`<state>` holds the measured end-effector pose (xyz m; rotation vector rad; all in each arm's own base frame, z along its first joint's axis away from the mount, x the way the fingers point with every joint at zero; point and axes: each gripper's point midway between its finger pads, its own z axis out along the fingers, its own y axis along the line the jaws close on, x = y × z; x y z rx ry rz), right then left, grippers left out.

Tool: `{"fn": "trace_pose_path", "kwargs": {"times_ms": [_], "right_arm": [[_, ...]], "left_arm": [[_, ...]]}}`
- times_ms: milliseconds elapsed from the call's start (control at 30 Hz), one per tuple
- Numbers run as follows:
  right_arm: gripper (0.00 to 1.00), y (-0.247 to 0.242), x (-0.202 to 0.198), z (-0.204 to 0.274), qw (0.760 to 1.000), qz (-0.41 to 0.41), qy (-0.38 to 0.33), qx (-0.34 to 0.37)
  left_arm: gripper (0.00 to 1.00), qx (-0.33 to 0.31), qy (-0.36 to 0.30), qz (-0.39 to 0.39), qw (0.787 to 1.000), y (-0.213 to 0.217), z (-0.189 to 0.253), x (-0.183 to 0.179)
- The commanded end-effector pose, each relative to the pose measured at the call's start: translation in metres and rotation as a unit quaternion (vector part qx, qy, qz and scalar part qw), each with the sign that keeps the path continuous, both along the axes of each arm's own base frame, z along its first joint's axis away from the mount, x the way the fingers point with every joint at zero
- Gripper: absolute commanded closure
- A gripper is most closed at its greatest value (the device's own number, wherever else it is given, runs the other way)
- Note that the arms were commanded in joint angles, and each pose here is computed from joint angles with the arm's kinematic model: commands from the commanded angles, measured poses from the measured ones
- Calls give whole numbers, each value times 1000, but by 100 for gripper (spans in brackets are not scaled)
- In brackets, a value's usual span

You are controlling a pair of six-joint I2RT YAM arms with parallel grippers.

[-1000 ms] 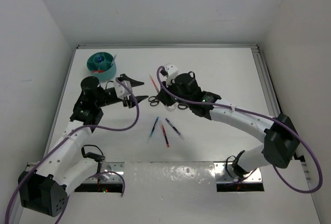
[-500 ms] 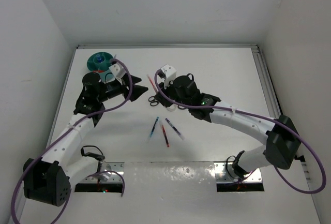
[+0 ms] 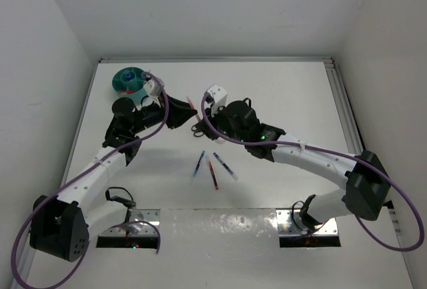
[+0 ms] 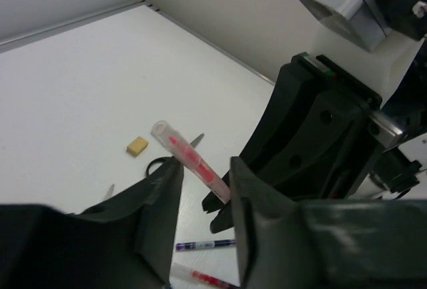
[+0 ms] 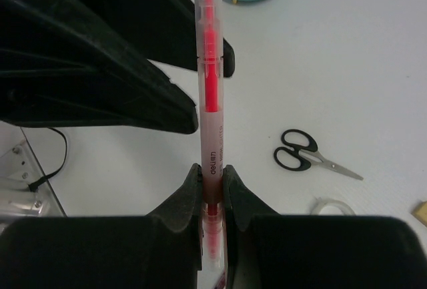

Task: Sort the stationery into containers
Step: Place the pen in the storage box.

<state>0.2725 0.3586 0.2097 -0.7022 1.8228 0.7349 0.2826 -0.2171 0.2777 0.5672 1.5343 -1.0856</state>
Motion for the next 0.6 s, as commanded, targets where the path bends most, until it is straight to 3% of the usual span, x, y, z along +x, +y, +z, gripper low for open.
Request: {"fn": "trace_pose_path", "kwargs": {"times_ms": [0,267,467,500,567], "right_arm": [[100,12,-4,32,998,24,-36,46],[100,13,-3,36,998,25,-43,46],[100,14,-2,35,998,26,-42,47],[97,15,-2,35,998,28,-42,46],[76,16,-4,34,998,31,-39,46]], "left_arm": [[72,-25,-16,5,1000,-5,13,-1],[80,2,9,5,1000,-12,-8,-3],[100,2,-3,7,1000,-14,1,0],[100,6,-4,8,1000,-14,1,0],[100,16,-15,27,999,-9,4,6]]}}
